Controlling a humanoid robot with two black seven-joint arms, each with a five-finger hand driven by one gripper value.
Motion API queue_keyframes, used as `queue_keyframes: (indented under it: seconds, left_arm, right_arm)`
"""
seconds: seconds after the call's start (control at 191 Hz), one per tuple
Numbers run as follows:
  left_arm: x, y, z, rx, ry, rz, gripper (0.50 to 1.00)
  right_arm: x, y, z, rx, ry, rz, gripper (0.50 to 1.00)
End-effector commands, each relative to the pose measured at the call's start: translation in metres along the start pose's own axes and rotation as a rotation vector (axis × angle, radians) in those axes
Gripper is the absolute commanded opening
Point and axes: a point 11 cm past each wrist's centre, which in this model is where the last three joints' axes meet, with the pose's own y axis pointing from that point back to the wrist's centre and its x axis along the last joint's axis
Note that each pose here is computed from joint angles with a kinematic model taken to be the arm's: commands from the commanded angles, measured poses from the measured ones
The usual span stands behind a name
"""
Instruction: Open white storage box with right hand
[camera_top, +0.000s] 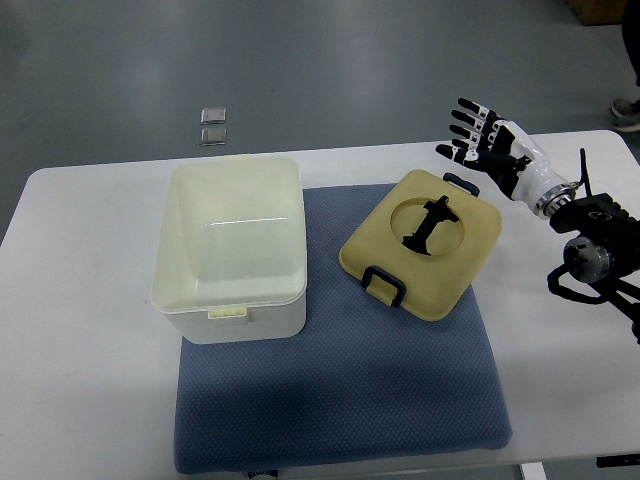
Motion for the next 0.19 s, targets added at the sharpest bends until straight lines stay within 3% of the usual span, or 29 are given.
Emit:
queue_keyframes:
  seconds: [0.0,0.188]
  left_arm:
    - [0.0003,0.0,-0.0001,0.001,0.0,0.001,1.0]
    - [0.0004,0.0,-0.0001,0.001,0.0,0.002,1.0]
  right_arm:
    - [-0.0041,-0.0005,0.0028,-0.002,-0.009,-0.008,0.928]
    - [-0.0053,-0.0011,0.0031,-0.003,-0.012,-0.009,0.928]
